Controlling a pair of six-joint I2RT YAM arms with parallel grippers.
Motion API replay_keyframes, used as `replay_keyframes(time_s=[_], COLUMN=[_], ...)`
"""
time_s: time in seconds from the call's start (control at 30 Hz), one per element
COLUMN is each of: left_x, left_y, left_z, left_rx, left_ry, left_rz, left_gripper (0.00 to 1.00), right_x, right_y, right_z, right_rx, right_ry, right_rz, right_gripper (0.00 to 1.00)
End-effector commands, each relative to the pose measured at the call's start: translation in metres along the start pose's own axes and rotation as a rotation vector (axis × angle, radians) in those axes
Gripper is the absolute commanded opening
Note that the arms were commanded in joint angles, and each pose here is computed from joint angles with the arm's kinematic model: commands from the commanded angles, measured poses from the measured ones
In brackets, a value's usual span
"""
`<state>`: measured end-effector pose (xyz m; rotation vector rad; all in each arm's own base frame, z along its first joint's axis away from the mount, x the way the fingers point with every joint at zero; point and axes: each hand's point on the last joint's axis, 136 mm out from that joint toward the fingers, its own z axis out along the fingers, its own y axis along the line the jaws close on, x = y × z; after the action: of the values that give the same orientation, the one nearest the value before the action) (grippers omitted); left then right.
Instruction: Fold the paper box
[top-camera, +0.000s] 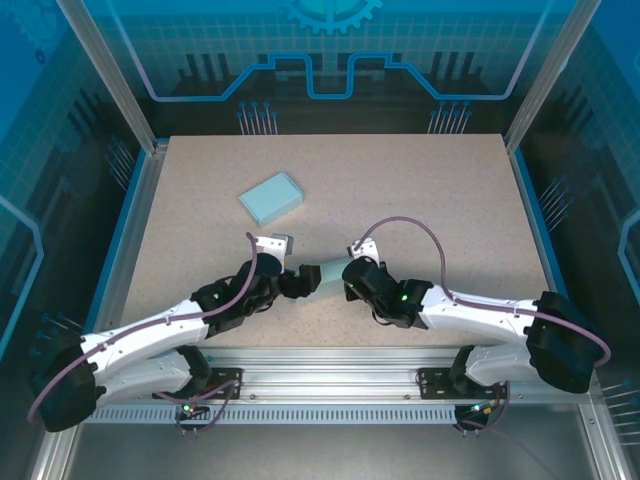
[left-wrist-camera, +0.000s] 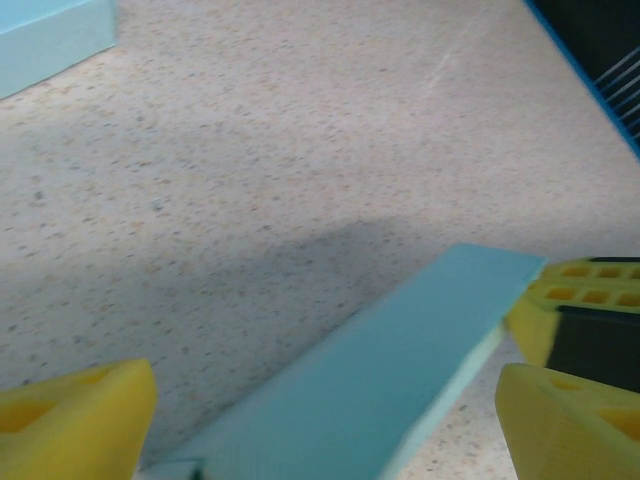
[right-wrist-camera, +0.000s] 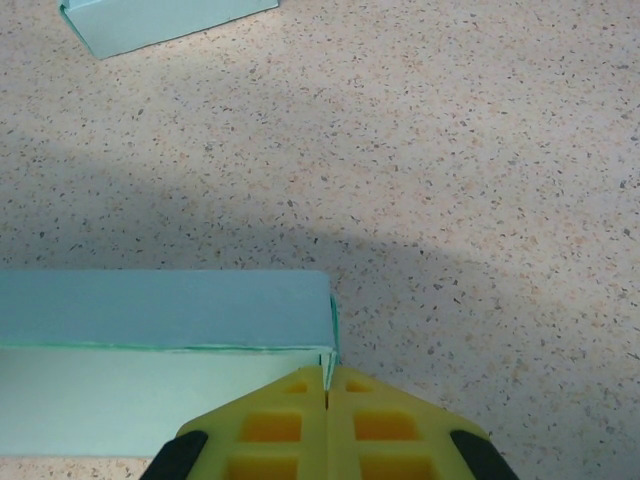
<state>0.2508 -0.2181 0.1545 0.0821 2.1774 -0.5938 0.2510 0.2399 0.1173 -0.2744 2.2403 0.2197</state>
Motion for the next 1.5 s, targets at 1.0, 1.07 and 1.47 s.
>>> replay_keyframes(time_s=[1.0,1.07,1.47], left_x=[0.056,0.063,0.084], left_y=[0.051,0.054,0.075], left_z=[0.028,0.032,0.030], left_rx=[-0.193,-0.200,-0.249], left_ry=[0.099,0.111,0.092], left_rz=[-0.175,-0.181,-0.197], left_gripper=[0.71,0.69,0.61], right_x=[0.033,0.033,0.018], right_y=[0.009,0.009,0.019], right_z=[0.006,0.005,-0.013], right_rx=[0.042,0.041,-0.029], right_ry=[0.134,0.135,0.107], right_rz=[-0.128,-0.132,-0.116], right_gripper=[0.00,0.00,0.35])
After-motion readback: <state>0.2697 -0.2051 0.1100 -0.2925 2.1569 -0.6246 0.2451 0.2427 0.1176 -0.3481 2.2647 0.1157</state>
